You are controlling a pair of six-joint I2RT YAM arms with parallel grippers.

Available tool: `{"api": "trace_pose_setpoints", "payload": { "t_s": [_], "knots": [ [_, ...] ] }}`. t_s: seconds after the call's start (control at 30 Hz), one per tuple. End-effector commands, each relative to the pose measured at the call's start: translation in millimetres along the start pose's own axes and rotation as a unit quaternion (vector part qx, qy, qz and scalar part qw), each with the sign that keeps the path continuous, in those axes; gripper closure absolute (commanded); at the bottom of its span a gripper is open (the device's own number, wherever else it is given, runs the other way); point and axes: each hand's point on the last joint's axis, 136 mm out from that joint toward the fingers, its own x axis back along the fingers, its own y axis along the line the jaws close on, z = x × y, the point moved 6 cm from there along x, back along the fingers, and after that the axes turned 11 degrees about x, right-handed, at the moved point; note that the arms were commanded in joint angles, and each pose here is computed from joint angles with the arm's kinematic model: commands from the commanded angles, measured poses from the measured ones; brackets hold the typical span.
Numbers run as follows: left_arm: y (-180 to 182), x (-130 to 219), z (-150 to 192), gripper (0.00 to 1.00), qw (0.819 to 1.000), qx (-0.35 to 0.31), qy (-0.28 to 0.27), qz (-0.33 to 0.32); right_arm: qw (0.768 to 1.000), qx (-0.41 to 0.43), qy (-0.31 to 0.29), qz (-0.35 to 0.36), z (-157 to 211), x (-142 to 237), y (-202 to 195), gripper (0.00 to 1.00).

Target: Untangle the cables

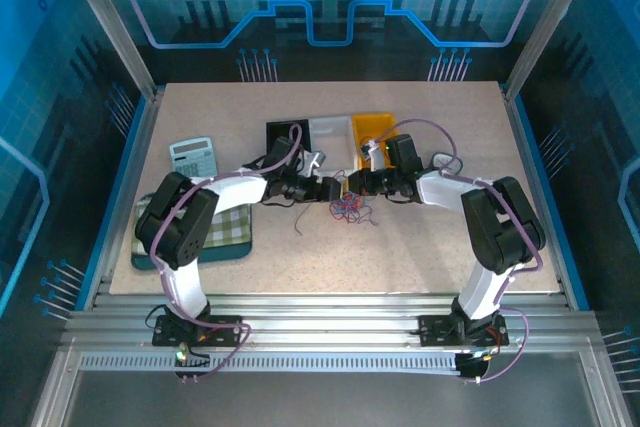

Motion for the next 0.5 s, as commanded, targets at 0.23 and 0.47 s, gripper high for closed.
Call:
{"api": "trace_pose_setpoints", "payload": {
  "t_s": [0.23, 0.47],
  "knots": [
    [-15.1, 15.8, -5.0, 0.17, 0.999, -0.006, -0.010, 0.050, 1.000, 0.004, -0.004, -0.014, -1.7, 3.3, 4.4, 1.00],
    [-9.2, 2.2, -14.7, 0.18, 0.999, 0.005, -0.013, 0.035, 1.000, 0.007, -0.005, -0.011, -1.4, 5.8, 5.4, 1.00]
  ]
}}
